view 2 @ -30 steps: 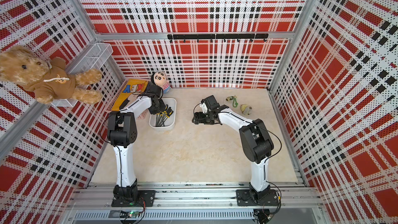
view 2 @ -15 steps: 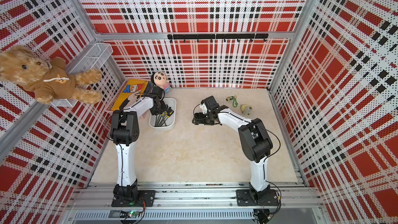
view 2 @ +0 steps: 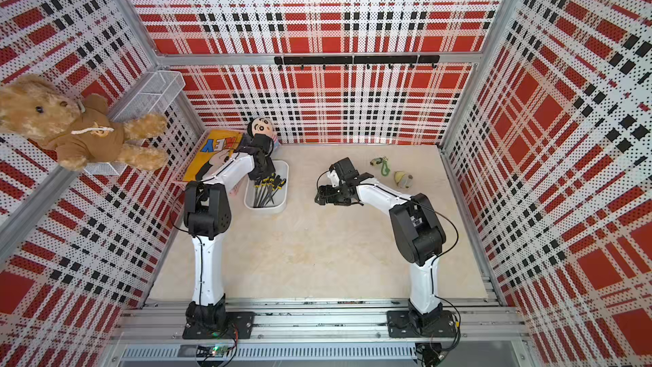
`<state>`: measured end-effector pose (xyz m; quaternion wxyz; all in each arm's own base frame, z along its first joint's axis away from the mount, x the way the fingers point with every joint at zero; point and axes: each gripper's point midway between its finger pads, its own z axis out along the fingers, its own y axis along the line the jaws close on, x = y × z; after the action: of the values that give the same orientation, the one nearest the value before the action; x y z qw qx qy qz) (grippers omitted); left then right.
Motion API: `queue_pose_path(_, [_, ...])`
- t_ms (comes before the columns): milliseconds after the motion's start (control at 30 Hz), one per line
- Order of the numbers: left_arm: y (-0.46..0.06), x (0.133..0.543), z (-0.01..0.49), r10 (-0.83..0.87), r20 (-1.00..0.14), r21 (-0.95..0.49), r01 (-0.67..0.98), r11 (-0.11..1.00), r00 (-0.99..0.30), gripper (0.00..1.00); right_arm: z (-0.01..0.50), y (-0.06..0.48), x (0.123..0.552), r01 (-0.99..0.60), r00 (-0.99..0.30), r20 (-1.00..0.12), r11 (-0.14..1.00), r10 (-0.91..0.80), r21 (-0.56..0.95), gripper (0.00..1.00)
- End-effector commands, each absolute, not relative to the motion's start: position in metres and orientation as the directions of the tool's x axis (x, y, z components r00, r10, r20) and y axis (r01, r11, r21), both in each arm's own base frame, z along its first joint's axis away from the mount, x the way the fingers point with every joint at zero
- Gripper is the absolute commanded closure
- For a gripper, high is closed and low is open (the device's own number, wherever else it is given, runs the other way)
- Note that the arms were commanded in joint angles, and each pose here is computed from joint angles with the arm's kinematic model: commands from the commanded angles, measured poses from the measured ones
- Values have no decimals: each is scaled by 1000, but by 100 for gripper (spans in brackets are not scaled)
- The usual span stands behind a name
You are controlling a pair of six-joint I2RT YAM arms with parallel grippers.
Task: Take the file tool out of the storage box
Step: Pick up the file tool from the storage box.
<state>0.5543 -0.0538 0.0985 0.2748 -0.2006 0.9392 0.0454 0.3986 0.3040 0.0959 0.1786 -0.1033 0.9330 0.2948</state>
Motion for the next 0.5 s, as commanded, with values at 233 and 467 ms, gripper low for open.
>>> queue_pose_path(233, [-105,547,175,-115,-657,123,-256,959,-745,100,95,311,399,-309,-911,-404,793,-88,524,16])
queue_pose_path(467, [-190,539,163,37,-625,58,0,998,-780,100,94,302,399,-293,-907,-414,816,-72,499,16])
